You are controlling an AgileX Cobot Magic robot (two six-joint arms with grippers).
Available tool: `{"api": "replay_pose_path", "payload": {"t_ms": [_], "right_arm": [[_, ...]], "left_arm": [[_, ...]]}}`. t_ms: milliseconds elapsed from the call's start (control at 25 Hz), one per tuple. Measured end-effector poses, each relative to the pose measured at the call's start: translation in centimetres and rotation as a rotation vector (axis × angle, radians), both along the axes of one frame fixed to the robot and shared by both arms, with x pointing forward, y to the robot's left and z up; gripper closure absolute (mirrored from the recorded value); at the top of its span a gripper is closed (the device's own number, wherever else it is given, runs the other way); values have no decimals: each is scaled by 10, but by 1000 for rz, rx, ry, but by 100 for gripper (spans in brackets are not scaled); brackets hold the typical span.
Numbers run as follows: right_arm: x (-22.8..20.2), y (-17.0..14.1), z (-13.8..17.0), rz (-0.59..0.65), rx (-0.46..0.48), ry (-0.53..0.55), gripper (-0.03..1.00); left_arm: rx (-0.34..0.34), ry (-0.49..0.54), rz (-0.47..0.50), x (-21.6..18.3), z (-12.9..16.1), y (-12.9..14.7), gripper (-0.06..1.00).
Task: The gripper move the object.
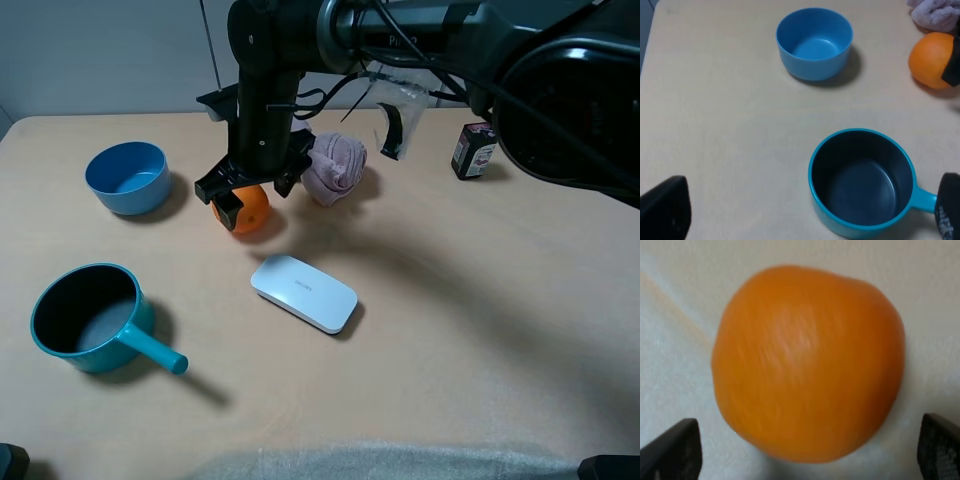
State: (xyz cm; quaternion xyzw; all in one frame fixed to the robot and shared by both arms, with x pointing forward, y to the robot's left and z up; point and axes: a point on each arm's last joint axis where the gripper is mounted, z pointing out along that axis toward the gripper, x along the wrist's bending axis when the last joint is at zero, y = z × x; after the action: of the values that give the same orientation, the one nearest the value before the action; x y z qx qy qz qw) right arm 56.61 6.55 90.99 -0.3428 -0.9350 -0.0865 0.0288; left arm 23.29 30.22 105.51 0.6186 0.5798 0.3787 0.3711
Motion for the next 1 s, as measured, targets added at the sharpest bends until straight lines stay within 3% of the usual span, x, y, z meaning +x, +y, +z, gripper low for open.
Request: {"api": "replay_pose_path", "payload": {"t_ms": [160,400,680,1000], "right_arm": [[-1,-1,13,1,16,-15,29],[3,-13,63,-29,70,-64,29],[18,-60,130,-145,108,-130,29],[29,-137,198,-323,156,-253,29]], "left_arm": [[0,0,0,0,0,0,-5],[0,0,0,0,0,0,-5],[0,0,0,0,0,0,-5],[0,0,0,0,0,0,-5]]}}
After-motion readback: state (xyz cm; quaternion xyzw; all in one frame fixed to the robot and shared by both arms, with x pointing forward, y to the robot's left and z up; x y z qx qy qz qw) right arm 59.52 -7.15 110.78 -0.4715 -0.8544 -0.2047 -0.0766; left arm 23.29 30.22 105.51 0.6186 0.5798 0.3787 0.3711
